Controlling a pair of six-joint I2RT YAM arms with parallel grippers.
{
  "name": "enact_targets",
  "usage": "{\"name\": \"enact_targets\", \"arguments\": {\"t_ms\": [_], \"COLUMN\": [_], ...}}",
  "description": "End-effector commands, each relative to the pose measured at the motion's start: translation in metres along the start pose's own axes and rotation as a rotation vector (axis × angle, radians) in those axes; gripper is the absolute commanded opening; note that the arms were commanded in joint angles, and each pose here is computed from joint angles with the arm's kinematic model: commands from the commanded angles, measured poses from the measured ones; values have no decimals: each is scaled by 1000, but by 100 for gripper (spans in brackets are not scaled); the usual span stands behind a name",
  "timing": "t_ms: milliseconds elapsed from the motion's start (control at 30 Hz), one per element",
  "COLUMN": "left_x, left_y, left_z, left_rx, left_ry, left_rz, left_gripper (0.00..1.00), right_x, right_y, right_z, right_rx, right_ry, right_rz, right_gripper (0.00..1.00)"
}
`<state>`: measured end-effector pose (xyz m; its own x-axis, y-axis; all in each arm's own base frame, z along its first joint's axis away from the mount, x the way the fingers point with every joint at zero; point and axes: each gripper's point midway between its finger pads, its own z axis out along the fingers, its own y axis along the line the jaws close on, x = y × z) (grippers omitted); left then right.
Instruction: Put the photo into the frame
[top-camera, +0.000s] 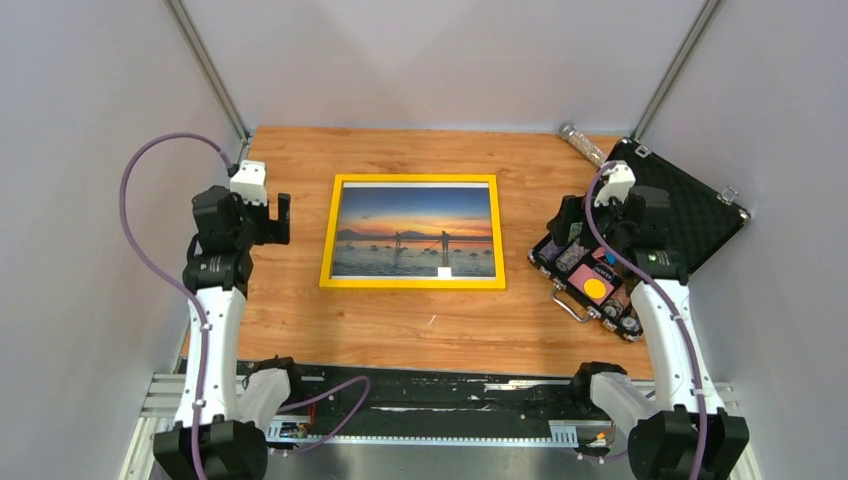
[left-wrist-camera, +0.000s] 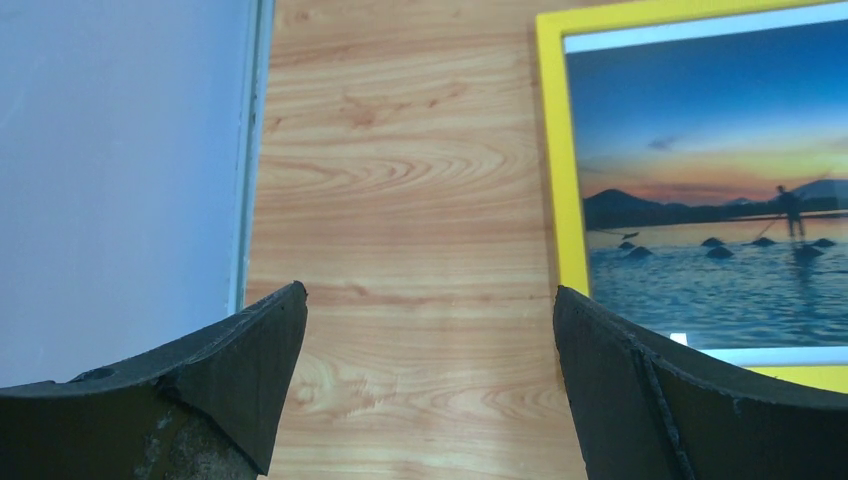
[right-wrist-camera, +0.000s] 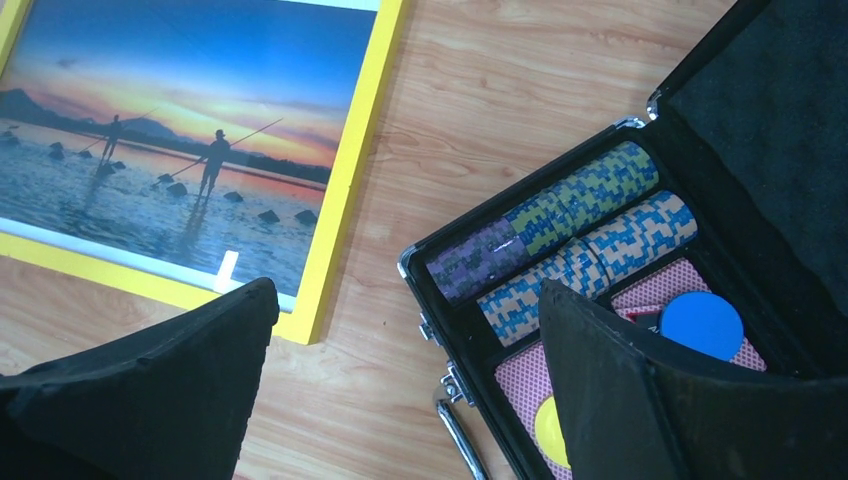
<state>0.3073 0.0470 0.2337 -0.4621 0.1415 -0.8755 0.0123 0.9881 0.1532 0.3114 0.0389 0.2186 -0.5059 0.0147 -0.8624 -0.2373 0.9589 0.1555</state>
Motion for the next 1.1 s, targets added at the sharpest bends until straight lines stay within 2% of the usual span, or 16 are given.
{"name": "enact_targets", "arguments": {"t_ms": [0,100,333,500,1067], "left_x": [-26,-31,-18,-15,-8], "left_y": [-14,-23,-40,-36,-18], "left_z": [-24,-37,-45,-43,-41], "left_rx": [77,119,194,158,54], "left_ry": [-132,-170,-171,-220,-208], "left_rz": [18,26,31,40,75], "left_gripper": [100,100,100,100,100], "right_x": [-5,-3,-5,-3,2], "right_y": [10,11,-10,-13,-23], "right_z": [-8,-13,-16,-15,-18], "right_rx": [-43,-46,72,85,134], "right_ry": [-51,-65,-92,-95,-96], "right_rz": [-7,-14,-26,-38,-105], "right_gripper": [100,100,100,100,100]}}
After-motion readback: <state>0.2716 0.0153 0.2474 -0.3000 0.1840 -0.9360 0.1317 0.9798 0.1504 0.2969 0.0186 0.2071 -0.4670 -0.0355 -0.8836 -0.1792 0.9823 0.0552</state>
